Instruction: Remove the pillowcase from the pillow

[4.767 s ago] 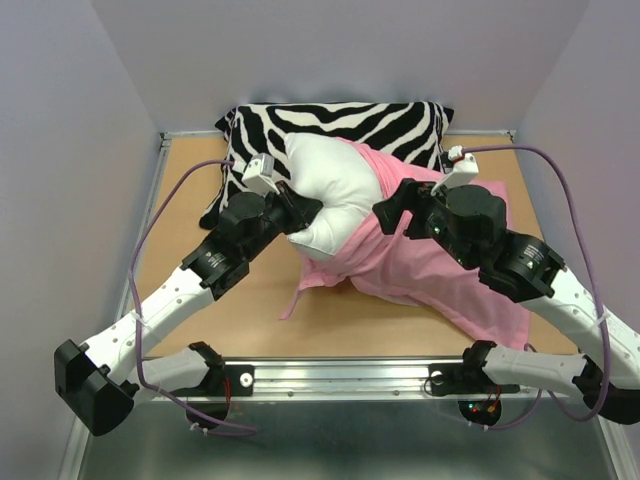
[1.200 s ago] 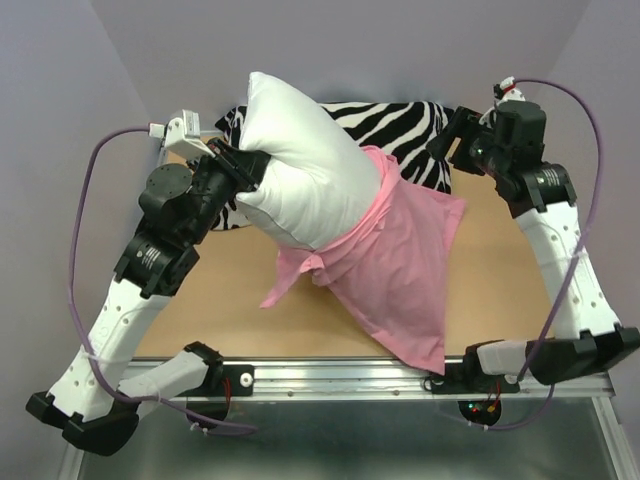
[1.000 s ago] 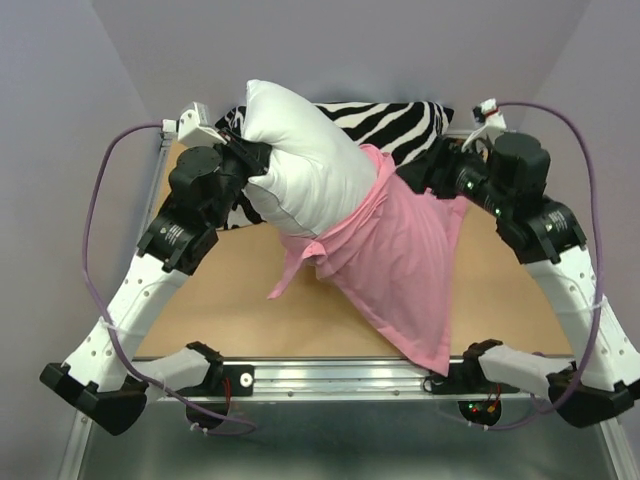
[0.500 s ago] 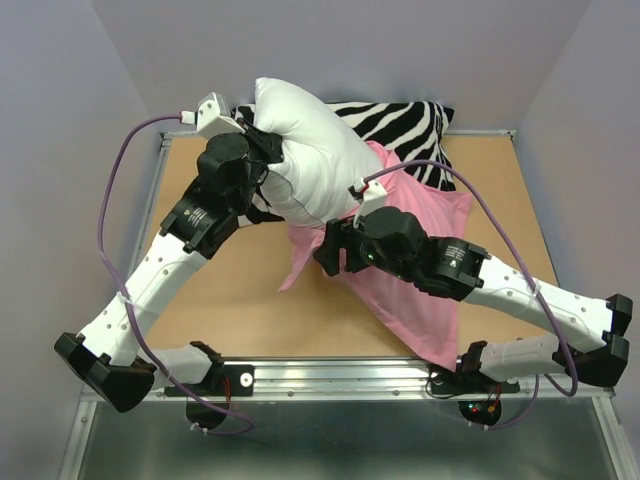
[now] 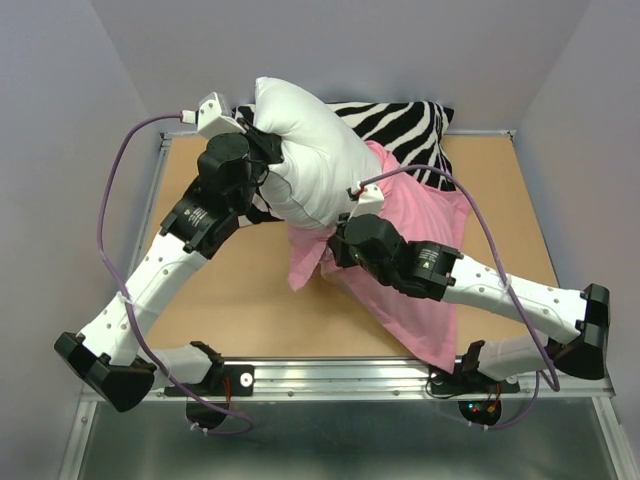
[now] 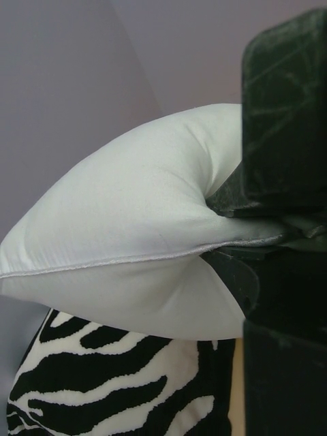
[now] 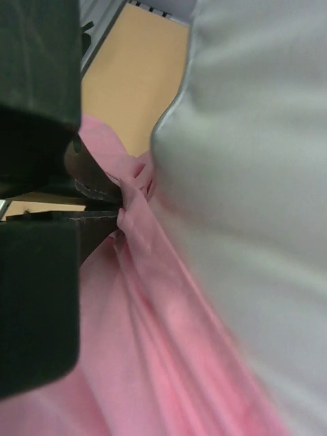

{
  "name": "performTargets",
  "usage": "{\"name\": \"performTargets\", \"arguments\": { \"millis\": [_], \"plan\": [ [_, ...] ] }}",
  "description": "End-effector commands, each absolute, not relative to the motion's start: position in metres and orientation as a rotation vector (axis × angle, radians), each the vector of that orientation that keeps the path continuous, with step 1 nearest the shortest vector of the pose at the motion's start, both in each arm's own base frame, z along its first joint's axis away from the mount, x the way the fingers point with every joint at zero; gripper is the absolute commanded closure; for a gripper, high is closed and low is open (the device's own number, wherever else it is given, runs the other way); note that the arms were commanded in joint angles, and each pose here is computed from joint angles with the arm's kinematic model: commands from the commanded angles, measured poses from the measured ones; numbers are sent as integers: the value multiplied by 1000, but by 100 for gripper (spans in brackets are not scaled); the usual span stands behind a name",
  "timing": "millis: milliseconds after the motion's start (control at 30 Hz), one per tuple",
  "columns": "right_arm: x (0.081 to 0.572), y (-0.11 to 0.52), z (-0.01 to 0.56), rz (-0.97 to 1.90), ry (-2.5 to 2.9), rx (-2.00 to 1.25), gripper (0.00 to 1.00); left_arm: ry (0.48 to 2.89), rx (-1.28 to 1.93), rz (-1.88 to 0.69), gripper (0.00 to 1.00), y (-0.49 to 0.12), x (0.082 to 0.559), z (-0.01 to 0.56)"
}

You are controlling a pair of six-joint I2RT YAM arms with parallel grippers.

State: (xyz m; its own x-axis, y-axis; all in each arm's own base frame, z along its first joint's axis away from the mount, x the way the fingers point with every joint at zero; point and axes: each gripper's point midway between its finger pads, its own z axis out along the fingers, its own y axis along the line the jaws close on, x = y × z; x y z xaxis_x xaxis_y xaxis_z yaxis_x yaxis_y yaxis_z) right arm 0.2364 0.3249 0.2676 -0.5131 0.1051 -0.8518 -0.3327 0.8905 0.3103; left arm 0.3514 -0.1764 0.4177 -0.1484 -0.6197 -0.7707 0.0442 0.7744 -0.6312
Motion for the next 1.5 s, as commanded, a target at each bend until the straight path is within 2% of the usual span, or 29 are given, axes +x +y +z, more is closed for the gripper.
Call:
{"name": "performTargets", "arguments": {
  "millis": [0, 167, 367, 500, 767, 833, 867, 967, 1000, 1167, 1267, 1333, 1367, 1400, 1467],
  "plan": [
    [217, 301, 262, 590, 2051, -85, 97, 1339, -540, -690, 100, -151, 344, 513],
    [182, 231, 207, 514, 2175, -23, 99, 1279, -555, -651, 100, -124, 347, 541],
    [164, 171, 179, 421, 2215, 150, 99, 1158, -580, -581, 100, -77, 331, 590],
    [167, 144, 223, 449, 2111, 258, 99, 1070, -602, -529, 100, -46, 301, 625],
    [188, 127, 374, 501, 1839, 311, 100, 973, -555, -561, 100, -20, 229, 662],
    [194, 128, 402, 480, 1796, 291, 99, 1007, -526, -570, 100, -25, 228, 654],
    [197, 131, 434, 515, 1750, 306, 99, 1021, -516, -573, 100, -28, 230, 651],
    [204, 138, 478, 510, 1682, 252, 99, 1124, -484, -564, 100, -44, 249, 625],
    [210, 142, 504, 504, 1646, 271, 98, 1173, -471, -560, 100, -53, 263, 612],
    [238, 178, 550, 359, 1592, 181, 92, 1432, -450, -604, 100, -102, 317, 520],
    [268, 218, 553, 299, 1599, 105, 90, 1520, -465, -604, 100, -124, 329, 472],
    [310, 231, 536, 390, 1655, 34, 92, 1544, -500, -615, 100, -134, 326, 455],
    [348, 239, 504, 456, 1746, 13, 94, 1578, -514, -603, 99, -139, 326, 434],
    [364, 242, 482, 454, 1795, 8, 99, 1565, -541, -618, 98, -142, 317, 431],
    [396, 243, 443, 431, 1866, 9, 100, 1596, -570, -604, 98, -145, 311, 408]
  ]
}}
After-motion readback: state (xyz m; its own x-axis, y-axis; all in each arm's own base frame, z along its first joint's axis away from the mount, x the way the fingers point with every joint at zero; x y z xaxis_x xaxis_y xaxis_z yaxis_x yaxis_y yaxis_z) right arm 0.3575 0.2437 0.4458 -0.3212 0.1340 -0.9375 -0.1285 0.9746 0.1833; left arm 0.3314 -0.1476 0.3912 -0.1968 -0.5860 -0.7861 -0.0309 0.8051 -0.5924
